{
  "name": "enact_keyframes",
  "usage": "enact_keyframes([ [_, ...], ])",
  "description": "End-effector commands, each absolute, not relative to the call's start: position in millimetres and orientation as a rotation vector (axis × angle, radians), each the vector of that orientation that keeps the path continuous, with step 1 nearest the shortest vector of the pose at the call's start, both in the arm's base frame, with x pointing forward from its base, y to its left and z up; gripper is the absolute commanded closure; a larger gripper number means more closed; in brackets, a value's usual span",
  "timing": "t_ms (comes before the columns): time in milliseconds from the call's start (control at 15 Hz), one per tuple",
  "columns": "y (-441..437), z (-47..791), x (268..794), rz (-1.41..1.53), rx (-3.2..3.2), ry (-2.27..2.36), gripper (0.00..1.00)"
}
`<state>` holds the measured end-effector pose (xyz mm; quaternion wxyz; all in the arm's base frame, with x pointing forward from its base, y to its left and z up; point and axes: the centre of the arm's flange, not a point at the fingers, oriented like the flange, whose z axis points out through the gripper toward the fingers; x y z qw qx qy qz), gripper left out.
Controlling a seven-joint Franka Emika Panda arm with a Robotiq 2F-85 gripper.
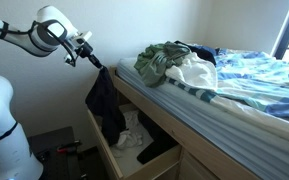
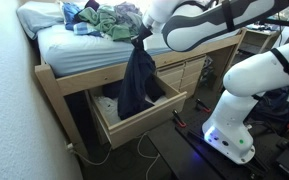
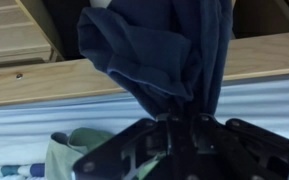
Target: Put the black shirt in the open drawer
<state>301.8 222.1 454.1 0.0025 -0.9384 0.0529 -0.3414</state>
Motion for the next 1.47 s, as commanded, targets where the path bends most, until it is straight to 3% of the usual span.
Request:
enact_keyframes([
  [0, 223, 428, 295, -0.933, -2.952, 0.198, 0.98],
  [467, 231, 404, 298, -0.857, -2.980, 0.204, 0.98],
  [533, 234, 409, 304, -0.829, -3.009, 0.173, 0.90],
  [1000, 234, 410, 305, -0.830, -3.004, 0.178, 0.90],
  [1067, 236, 412, 303, -0.844, -2.998, 0.193, 0.98],
  [1400, 226, 373, 332, -0.771, -2.959, 0.224, 0.98],
])
